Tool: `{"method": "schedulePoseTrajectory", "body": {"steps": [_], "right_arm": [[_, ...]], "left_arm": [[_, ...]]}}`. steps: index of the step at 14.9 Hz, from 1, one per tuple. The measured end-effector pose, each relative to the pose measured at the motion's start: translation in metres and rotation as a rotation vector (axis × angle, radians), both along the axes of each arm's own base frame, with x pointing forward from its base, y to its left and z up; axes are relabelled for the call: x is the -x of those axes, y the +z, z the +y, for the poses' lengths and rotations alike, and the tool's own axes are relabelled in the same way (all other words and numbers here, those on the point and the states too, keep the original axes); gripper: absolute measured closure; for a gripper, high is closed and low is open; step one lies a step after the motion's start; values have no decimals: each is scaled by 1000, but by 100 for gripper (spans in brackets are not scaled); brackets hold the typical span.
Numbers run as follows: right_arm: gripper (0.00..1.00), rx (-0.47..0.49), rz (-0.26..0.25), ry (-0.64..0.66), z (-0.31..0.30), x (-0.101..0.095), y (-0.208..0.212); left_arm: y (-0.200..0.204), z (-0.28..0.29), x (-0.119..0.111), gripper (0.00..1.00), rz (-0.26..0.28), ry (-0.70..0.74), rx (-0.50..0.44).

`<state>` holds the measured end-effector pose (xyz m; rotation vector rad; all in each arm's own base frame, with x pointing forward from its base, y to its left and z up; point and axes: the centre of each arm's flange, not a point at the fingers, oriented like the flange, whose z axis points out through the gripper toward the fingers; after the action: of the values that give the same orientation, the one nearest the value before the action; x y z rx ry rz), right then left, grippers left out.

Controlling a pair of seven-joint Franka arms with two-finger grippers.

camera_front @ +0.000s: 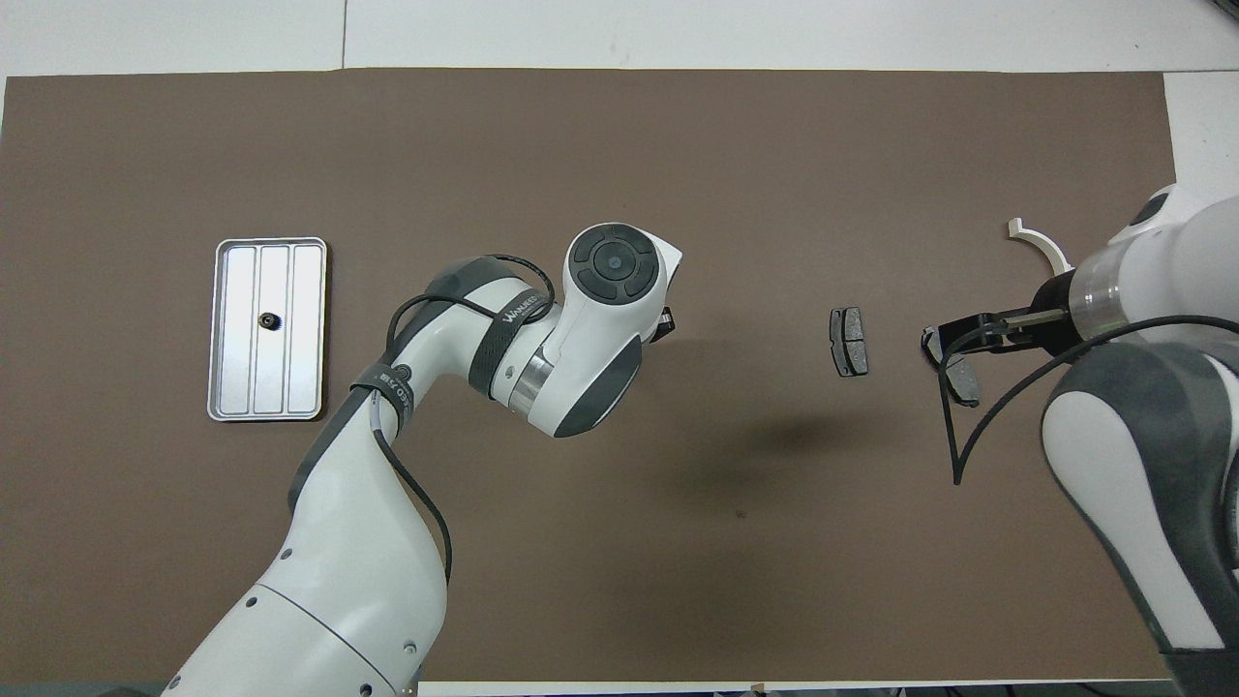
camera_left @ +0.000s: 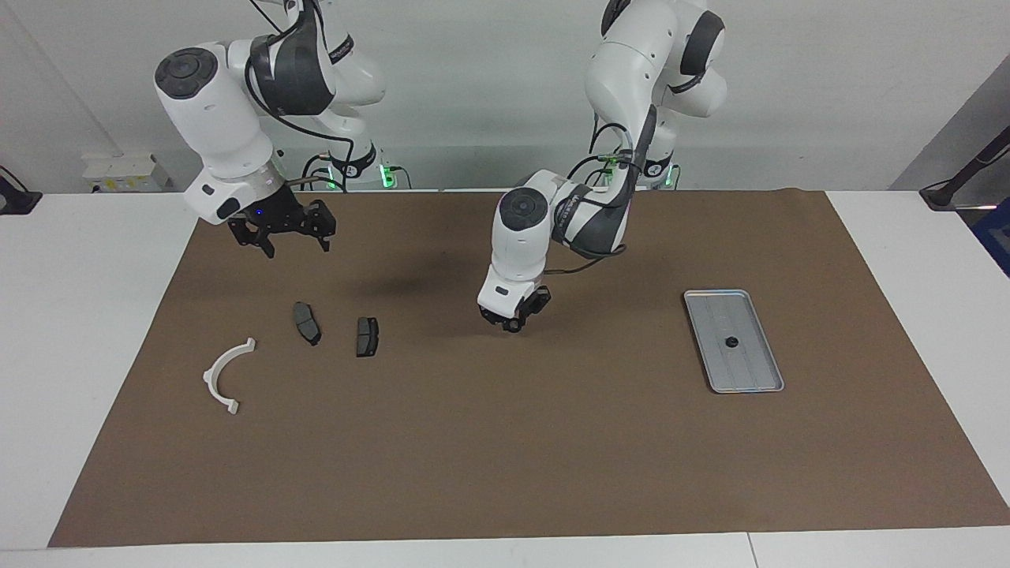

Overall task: Place bearing gear from tray to pile
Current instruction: 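Carry the bearing gear with the left gripper toward the table center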

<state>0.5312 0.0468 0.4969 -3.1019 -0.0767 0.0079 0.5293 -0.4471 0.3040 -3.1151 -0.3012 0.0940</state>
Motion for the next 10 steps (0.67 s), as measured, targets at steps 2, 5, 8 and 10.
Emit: {"method": "schedulePoseTrajectory", "body": {"steps": [2,5,8,10], "right_arm": [[0,0,-4,-32,22,2,-15],[0,-2,-14,-61,40,-4,-42],[0,-3,-8,-68,43,-16,-71],[0,-3,-3,-70,42,-20,-81]], "left_arm": [[-5,-1,0,65,1,-1,0],[-1,-1,-3,65,-7,1,4],[-1,2,-6,65,-12,7,5],[-1,2,-7,65,-16,8,7]]}}
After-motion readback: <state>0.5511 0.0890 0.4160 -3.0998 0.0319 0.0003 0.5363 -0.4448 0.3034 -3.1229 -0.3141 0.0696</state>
